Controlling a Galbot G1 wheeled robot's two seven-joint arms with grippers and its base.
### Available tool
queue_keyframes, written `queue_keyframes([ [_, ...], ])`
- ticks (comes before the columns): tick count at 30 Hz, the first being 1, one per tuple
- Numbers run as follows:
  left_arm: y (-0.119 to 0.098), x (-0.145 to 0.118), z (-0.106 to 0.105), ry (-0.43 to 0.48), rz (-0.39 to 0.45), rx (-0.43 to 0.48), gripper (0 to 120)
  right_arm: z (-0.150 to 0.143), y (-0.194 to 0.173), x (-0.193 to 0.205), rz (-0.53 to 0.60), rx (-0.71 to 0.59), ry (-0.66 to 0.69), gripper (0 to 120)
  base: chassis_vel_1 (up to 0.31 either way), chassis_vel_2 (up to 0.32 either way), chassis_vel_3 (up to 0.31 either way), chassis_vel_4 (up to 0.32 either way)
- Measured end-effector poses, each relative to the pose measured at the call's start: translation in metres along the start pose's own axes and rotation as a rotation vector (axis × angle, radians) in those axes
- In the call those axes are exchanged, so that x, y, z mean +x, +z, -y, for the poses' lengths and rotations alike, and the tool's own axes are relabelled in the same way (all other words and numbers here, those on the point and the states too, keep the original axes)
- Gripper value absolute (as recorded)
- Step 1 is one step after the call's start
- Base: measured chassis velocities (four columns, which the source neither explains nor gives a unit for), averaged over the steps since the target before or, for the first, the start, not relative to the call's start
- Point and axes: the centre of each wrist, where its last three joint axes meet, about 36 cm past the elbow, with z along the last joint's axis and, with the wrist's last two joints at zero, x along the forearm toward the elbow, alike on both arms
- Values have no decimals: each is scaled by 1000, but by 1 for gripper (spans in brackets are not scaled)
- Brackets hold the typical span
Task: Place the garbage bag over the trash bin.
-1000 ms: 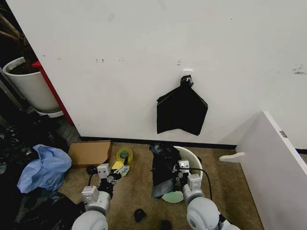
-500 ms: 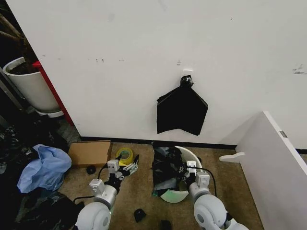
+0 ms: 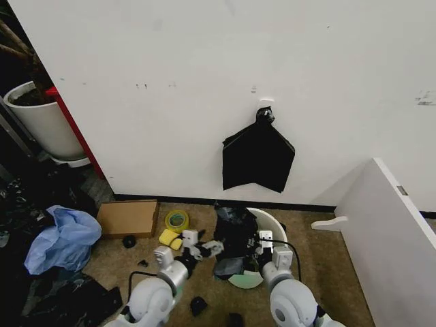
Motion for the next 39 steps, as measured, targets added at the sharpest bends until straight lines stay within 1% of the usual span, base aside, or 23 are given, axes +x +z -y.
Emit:
queue_keyframes([
  [4, -8, -14, 5, -30, -34, -29, 100, 1, -1, 0, 1, 1, 3, 0, 0, 0, 0, 0],
  [12, -20, -33, 7, -82, -91, -59, 98, 2, 0, 1, 4, 5, 8, 0, 0, 0, 0, 0],
  [18, -30, -55, 6, -132, -166, -78, 97, -1, 0, 1, 7, 7, 7, 0, 0, 0, 0, 0],
  [19, -30, -55, 6, -132, -166, -78, 97, -1, 0, 1, 7, 7, 7, 0, 0, 0, 0, 0],
  [25, -35, -69, 2, -141, -230, -107, 95, -4, 1, 1, 8, 7, 3, 0, 0, 0, 0, 0],
  [28, -35, -71, 1, -138, -240, -109, 94, -4, 1, 0, 8, 8, 3, 0, 0, 0, 0, 0],
  [31, -36, -76, -1, -131, -258, -107, 83, -4, 1, 0, 9, 8, 2, 0, 0, 0, 0, 0],
  [33, -35, -79, -1, -123, -269, -99, 73, -5, 1, 0, 9, 8, 1, 0, 0, 0, 0, 0],
  [34, -35, -79, -1, -123, -269, -99, 73, -5, 1, 0, 9, 8, 1, 0, 0, 0, 0, 0],
  [37, -33, -82, -2, -110, -285, -88, 59, -5, 2, 1, 10, 12, 2, 0, 0, 0, 0, 0],
  [38, -32, -83, -2, -109, -288, -85, 56, -5, 2, 1, 10, 13, 2, 0, 0, 0, 0, 0],
  [39, -32, -83, -2, -109, -288, -85, 56, -5, 2, 1, 10, 13, 2, 0, 0, 0, 0, 0],
])
